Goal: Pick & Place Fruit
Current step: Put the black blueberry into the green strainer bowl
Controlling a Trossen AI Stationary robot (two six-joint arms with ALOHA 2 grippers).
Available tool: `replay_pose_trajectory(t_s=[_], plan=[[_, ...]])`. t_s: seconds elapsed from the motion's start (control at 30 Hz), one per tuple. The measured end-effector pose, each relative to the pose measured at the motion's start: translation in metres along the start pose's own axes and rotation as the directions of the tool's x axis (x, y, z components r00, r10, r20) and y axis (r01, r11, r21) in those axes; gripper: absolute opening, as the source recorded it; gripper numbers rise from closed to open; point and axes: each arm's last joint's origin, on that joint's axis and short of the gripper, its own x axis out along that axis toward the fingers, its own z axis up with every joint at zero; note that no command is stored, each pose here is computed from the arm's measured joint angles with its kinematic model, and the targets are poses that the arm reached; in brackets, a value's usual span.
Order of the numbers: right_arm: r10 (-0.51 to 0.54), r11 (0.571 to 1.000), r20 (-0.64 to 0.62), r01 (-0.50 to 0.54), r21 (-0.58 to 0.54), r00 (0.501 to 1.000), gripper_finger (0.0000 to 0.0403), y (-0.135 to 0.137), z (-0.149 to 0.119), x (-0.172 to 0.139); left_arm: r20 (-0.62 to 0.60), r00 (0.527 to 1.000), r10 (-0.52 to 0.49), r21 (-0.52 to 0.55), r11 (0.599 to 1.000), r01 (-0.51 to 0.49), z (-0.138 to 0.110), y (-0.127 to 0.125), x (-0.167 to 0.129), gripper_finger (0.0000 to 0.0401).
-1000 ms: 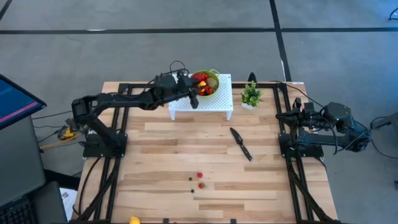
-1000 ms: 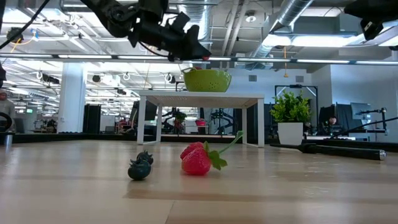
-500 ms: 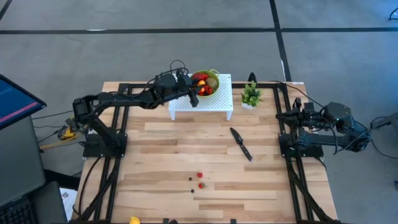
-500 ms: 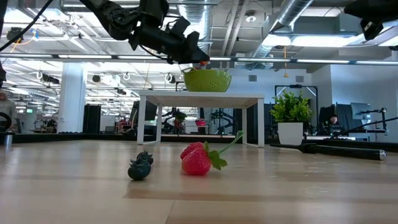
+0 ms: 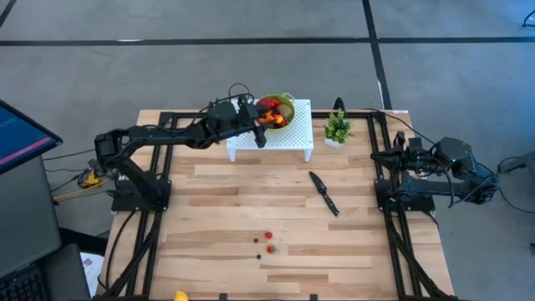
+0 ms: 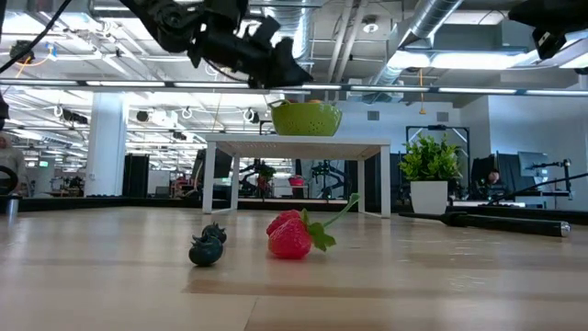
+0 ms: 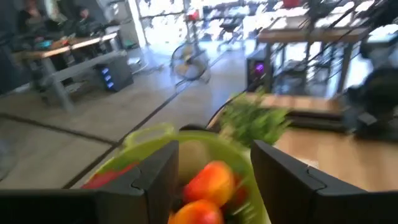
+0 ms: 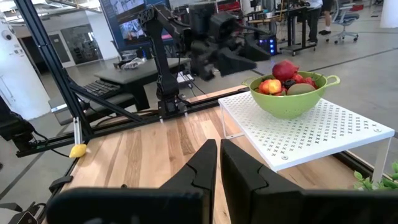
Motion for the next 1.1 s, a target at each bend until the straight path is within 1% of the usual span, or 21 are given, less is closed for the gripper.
replay_pose_trajectory(t_s=[0.07,0.13,0.2,0.27,0.4,0.53,0.63,0.67,0.7,0.83,0.97,1.0,1.07,1.1], plan=[[0.0,1.0,0.0,0.0,0.0,1.0,0.0017,0.0,0.0,0.0,0.005,0.999,-0.045,-0.02,0.999,0.045,0.008,-0.008,-0.007,0.0193],[0.0,1.0,0.0,0.0,0.0,1.0,0.0017,0.0,0.0,0.0,-0.005,0.993,-0.122,-0.037,0.992,0.122,0.014,-0.018,-0.016,0.0191],[0.0,1.0,0.0,0.0,0.0,1.0,0.0017,0.0,0.0,0.0,-0.032,0.974,-0.224,-0.037,0.974,0.223,0.02,-0.031,-0.027,0.0191],[0.0,1.0,0.0,0.0,0.0,1.0,0.0017,0.0,0.0,0.0,-0.055,0.945,-0.323,-0.034,0.946,0.322,0.025,-0.046,-0.039,0.0192],[0.0,1.0,0.0,0.0,0.0,1.0,0.0017,0.0,0.0,0.0,-0.131,0.85,-0.511,-0.037,0.859,0.511,0.029,-0.079,-0.065,0.0192],[0.0,1.0,0.0,0.0,0.0,1.0,0.0017,0.0,0.0,0.0,-0.195,0.754,-0.628,-0.029,0.772,0.636,0.028,-0.117,-0.088,0.0187],[0.0,1.0,0.0,0.0,0.0,1.0,0.0017,0.0,0.0,0.0,-0.222,0.676,-0.703,0.019,0.69,0.724,0.024,-0.148,-0.105,0.0181],[0.0,1.0,0.0,0.0,0.0,1.0,0.0017,0.0,0.0,0.0,-0.235,0.649,-0.723,0.029,0.663,0.748,0.021,-0.158,-0.111,0.0179],[0.0,1.0,0.0,0.0,0.0,1.0,0.0017,0.0,0.0,0.0,-0.251,0.63,-0.734,0.036,0.644,0.764,0.017,-0.167,-0.117,0.0177],[0.0,1.0,0.0,0.0,0.0,1.0,0.0017,0.0,0.0,0.0,-0.308,0.587,-0.748,0.081,0.594,0.8,0.0,-0.196,-0.134,0.0168],[0.0,1.0,0.0,0.0,0.0,1.0,0.0017,0.0,0.0,0.0,-0.393,0.523,-0.756,0.16,0.504,0.849,-0.026,-0.219,-0.142,0.0159],[0.0,1.0,0.0,0.0,0.0,1.0,0.0017,0.0,0.0,0.0,-0.413,0.51,-0.755,0.167,0.488,0.857,-0.032,-0.224,-0.142,0.0157],[0.0,1.0,0.0,0.0,0.0,1.0,0.0017,0.0,0.0,0.0,-0.448,0.491,-0.747,0.17,0.468,0.867,-0.044,-0.232,-0.139,0.0154],[0.0,1.0,0.0,0.0,0.0,1.0,0.0017,0.0,0.0,0.0,-0.463,0.486,-0.741,0.168,0.466,0.869,-0.05,-0.236,-0.137,0.0152]])
